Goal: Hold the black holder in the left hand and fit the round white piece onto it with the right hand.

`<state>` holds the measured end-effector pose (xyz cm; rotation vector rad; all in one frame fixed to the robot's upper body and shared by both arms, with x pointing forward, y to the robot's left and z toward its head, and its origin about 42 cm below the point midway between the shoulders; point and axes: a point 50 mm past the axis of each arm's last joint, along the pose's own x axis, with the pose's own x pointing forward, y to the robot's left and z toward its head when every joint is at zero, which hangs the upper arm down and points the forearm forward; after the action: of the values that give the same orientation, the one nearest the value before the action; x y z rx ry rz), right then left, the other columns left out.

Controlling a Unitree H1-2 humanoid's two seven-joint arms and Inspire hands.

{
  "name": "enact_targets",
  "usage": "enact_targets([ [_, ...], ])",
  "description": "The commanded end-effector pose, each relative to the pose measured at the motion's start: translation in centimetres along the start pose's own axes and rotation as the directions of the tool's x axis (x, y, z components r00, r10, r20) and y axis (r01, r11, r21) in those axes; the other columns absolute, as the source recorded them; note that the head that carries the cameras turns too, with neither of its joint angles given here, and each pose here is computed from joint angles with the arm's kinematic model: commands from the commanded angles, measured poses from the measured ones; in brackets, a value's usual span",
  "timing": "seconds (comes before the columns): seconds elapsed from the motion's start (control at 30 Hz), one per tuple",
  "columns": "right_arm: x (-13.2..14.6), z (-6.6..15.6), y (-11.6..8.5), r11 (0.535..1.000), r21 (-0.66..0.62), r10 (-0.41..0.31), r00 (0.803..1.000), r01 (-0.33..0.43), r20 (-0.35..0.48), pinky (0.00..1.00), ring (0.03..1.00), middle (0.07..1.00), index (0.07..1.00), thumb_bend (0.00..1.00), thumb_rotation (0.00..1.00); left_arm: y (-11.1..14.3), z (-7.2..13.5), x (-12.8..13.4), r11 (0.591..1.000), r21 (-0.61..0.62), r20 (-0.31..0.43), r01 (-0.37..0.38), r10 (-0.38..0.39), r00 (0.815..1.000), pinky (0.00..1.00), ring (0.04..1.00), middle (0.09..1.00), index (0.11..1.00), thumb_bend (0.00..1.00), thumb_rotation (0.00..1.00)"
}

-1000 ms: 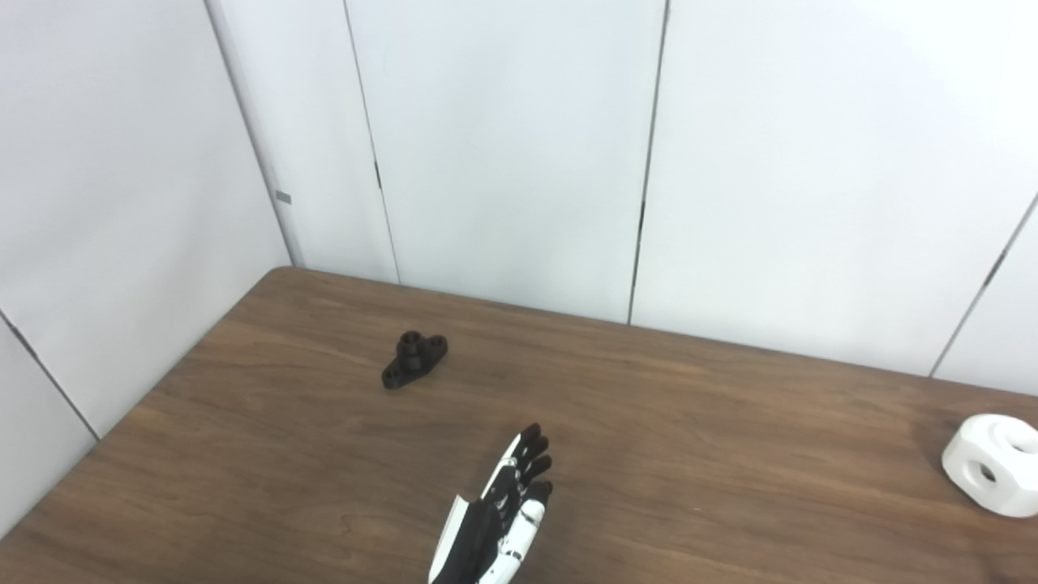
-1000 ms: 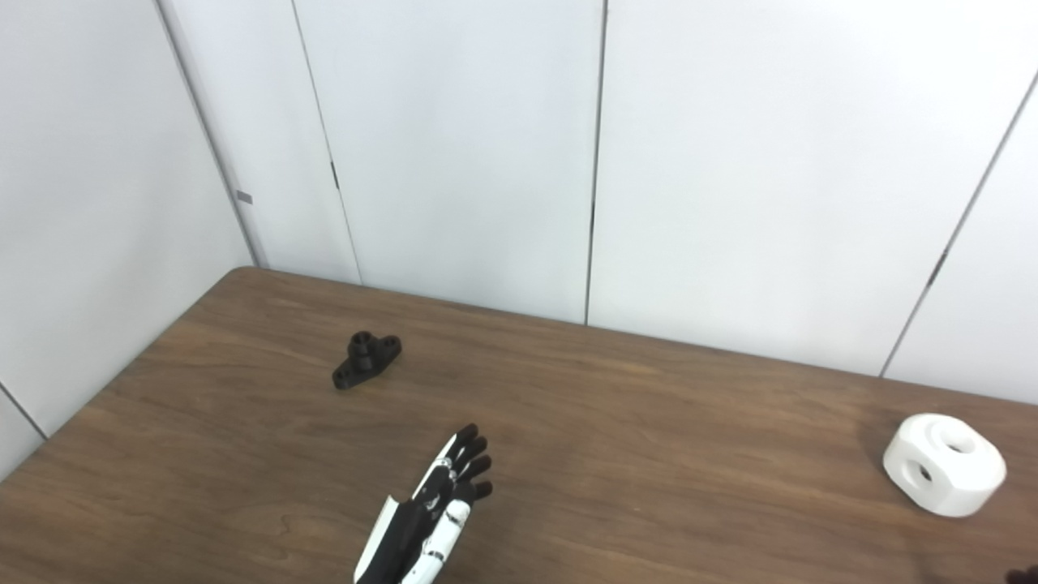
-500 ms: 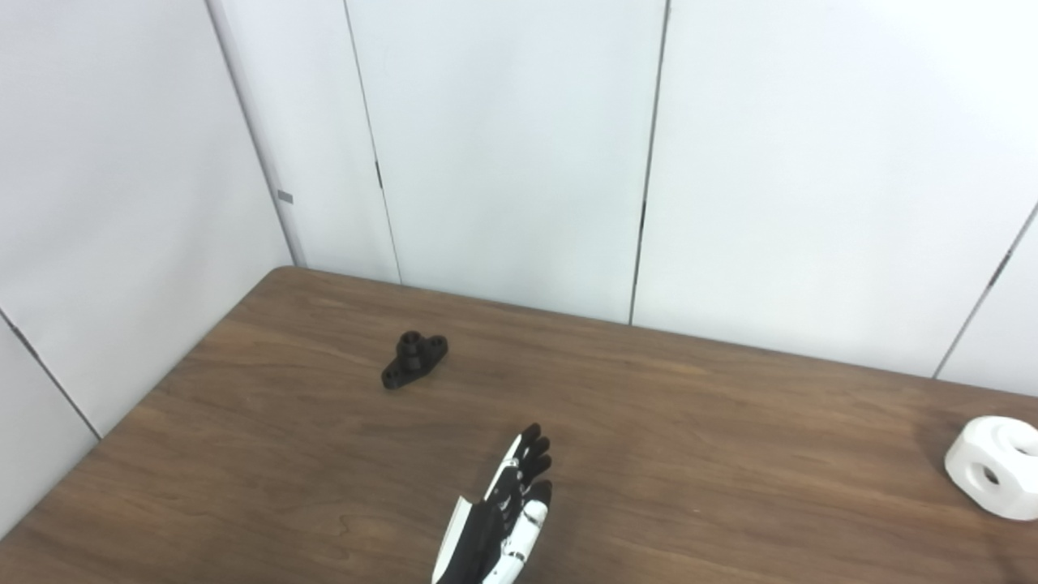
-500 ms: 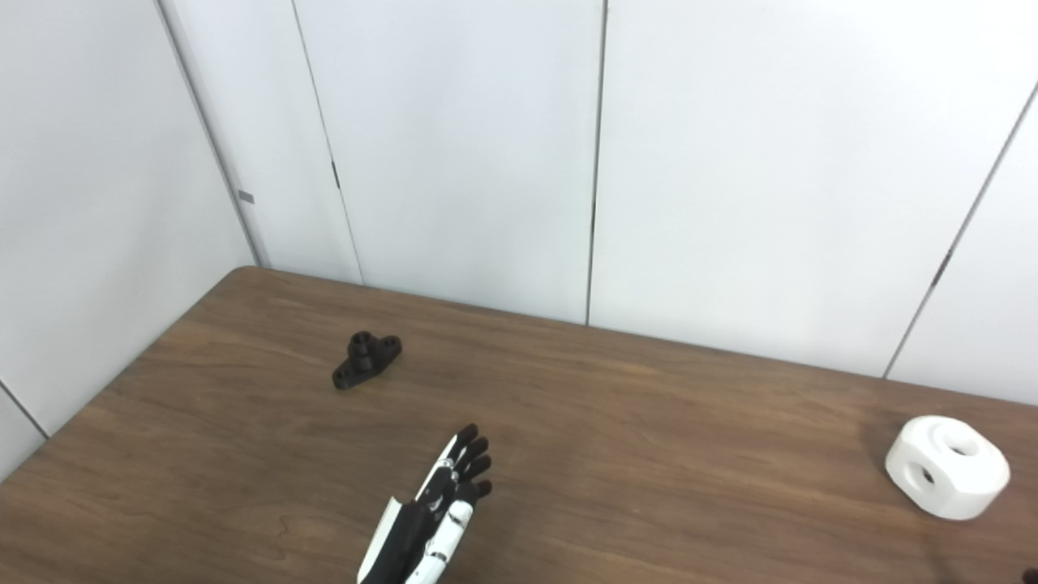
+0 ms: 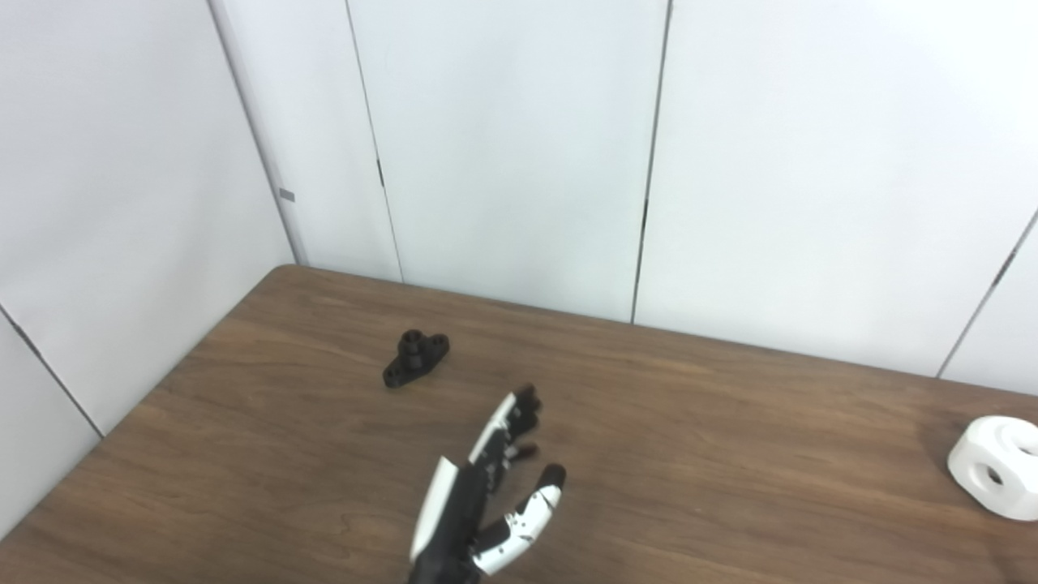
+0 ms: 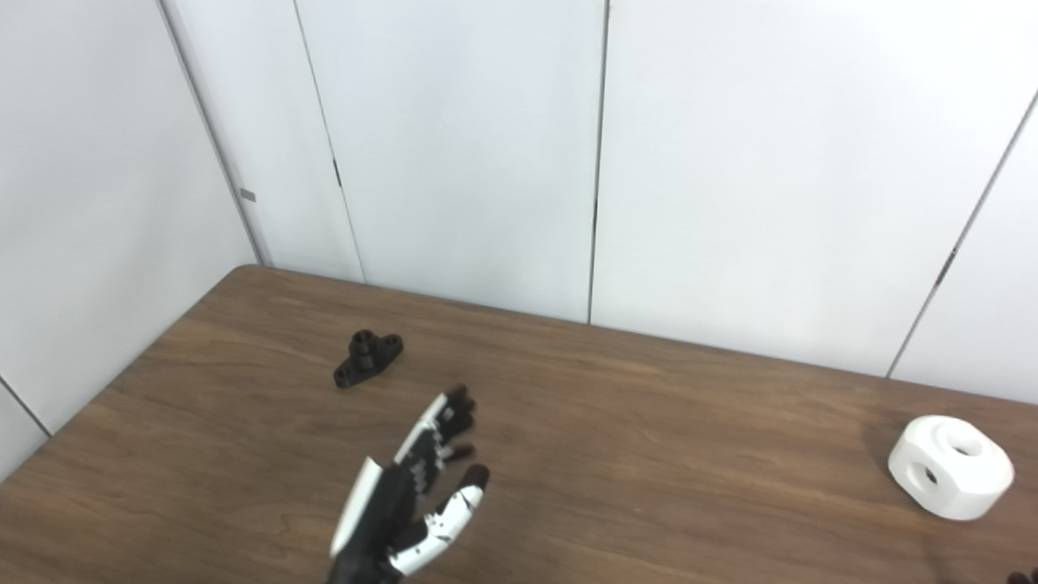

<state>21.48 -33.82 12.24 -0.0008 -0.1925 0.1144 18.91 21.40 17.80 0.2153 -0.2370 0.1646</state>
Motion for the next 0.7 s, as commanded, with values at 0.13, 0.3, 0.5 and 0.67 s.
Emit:
enact_targets([
  [0.13,-1.8,-1.8,1.9,0.999,0.045,-0.012,0.997,0.016,-0.074,1.00,1.000,0.996,1.000,0.65,1.00,3.2,1.2,-1.5,0.978,0.202,-0.075,-0.060,0.077,0.994,0.84,0.874,0.920,0.953,0.63,0.20],
  [0.3,-2.1,-1.5,2.2,0.998,0.057,-0.017,0.997,0.022,-0.077,1.00,0.996,0.991,0.995,0.64,1.00,5.5,2.6,0.8,0.909,0.406,-0.046,-0.090,0.118,0.992,0.82,0.874,0.901,0.929,0.69,0.08],
  [0.5,-2.3,-1.4,2.8,0.997,0.065,-0.027,0.996,0.032,-0.084,0.99,0.988,0.984,0.987,0.64,1.00,8.4,3.3,3.0,0.763,0.638,-0.032,-0.104,0.161,0.987,0.80,0.889,0.910,0.916,0.71,0.22],
  [0.67,-2.5,-1.3,3.0,0.996,0.082,-0.028,0.996,0.035,-0.083,0.96,0.976,0.966,0.964,0.62,1.00,10.6,3.1,4.8,0.634,0.764,-0.005,-0.118,0.189,0.982,0.87,0.942,0.927,0.889,0.78,0.34],
])
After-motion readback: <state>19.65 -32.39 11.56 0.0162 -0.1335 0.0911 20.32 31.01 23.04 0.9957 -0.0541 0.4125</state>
